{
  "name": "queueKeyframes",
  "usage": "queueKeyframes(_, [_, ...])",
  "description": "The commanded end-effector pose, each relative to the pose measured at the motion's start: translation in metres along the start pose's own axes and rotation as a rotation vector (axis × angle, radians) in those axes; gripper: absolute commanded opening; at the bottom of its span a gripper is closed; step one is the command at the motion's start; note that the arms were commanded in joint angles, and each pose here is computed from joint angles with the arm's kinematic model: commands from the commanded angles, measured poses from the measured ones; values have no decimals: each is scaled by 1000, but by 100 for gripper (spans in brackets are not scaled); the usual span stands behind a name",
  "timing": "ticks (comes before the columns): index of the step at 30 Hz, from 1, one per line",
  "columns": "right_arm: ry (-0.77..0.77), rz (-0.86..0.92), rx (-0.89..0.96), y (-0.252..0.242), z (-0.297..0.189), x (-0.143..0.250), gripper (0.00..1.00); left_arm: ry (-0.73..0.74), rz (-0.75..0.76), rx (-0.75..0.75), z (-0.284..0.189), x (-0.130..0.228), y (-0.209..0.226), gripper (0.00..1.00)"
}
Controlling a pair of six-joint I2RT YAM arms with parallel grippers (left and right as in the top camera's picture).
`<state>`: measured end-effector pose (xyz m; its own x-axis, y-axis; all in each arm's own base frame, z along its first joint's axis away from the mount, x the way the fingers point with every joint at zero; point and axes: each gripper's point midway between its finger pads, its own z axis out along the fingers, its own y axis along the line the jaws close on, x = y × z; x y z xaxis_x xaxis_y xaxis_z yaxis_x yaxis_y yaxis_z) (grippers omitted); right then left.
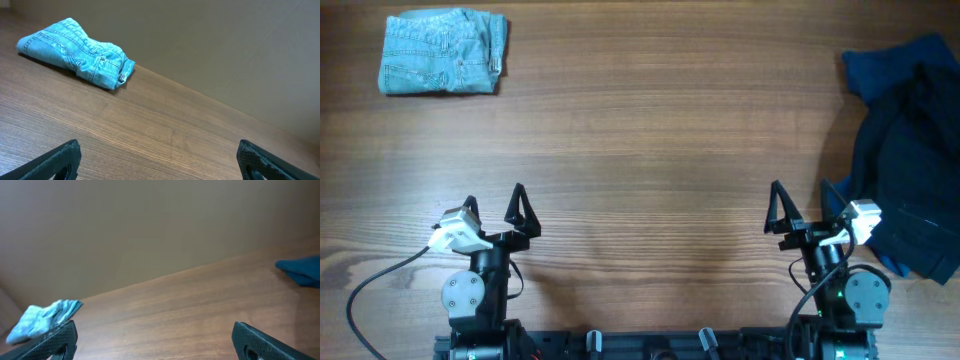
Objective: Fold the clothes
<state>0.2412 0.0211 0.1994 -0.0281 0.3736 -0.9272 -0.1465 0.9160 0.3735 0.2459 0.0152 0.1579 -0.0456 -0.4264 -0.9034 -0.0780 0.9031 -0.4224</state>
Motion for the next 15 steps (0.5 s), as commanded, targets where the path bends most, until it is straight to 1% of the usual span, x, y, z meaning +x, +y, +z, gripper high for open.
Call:
queueKeyframes(1, [-33, 29, 55, -13, 0, 1, 100, -7, 19, -13, 0, 0, 3, 100])
queueKeyframes(10, [-36, 22, 53, -17, 3, 9, 100, -7, 19, -13, 0, 0, 3, 100])
queueKeyframes(15, [0, -78, 39, -15, 3, 17, 100, -7, 19, -13, 0, 0, 3, 100])
